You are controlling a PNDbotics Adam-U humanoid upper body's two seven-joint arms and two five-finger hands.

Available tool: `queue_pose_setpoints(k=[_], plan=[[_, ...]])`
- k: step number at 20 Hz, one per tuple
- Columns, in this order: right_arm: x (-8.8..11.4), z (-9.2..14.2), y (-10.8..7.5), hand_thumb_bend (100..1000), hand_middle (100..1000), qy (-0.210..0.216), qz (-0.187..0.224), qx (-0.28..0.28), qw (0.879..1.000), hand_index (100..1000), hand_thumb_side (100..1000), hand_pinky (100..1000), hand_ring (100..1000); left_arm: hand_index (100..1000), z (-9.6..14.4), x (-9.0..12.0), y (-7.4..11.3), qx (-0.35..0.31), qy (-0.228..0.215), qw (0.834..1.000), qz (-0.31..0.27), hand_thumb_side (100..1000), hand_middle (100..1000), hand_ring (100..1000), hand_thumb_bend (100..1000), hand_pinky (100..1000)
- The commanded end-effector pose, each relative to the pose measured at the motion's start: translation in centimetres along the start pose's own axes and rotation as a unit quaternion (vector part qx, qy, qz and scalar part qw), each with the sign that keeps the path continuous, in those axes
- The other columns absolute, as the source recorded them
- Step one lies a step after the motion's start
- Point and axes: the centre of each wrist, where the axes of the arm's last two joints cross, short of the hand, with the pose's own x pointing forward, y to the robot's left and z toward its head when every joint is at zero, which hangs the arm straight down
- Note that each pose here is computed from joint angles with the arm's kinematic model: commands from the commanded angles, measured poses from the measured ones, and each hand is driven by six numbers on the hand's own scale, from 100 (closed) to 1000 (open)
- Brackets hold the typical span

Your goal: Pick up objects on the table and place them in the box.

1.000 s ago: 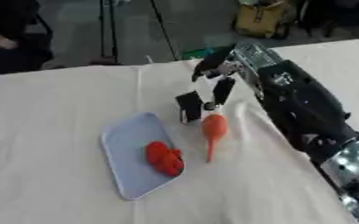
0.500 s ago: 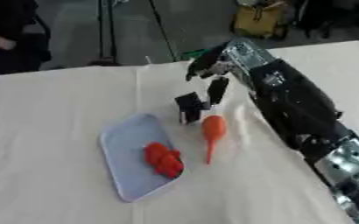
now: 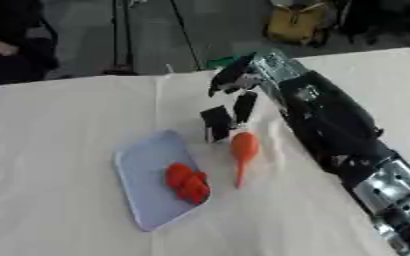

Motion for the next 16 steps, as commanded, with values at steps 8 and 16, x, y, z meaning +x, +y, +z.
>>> queue_pose_setpoints(k=[8,16], plan=[[-0.2,-0.2,-0.1,443,989,-0.090,0.102,0.145,0.980,1000,529,1000,1000,801,-0.8,0.4,0.4,0.003,-0.015,1.000,-0.003,939,880,920,100,792],[0.1,-0.6,0.1,433,964,-0.098,0.102,0.150,0.979,1000,495,1000,1000,795,-0.7,0.4,0.4,0.005,-0.014,1.000,-0.003,938,870,916,100,791]])
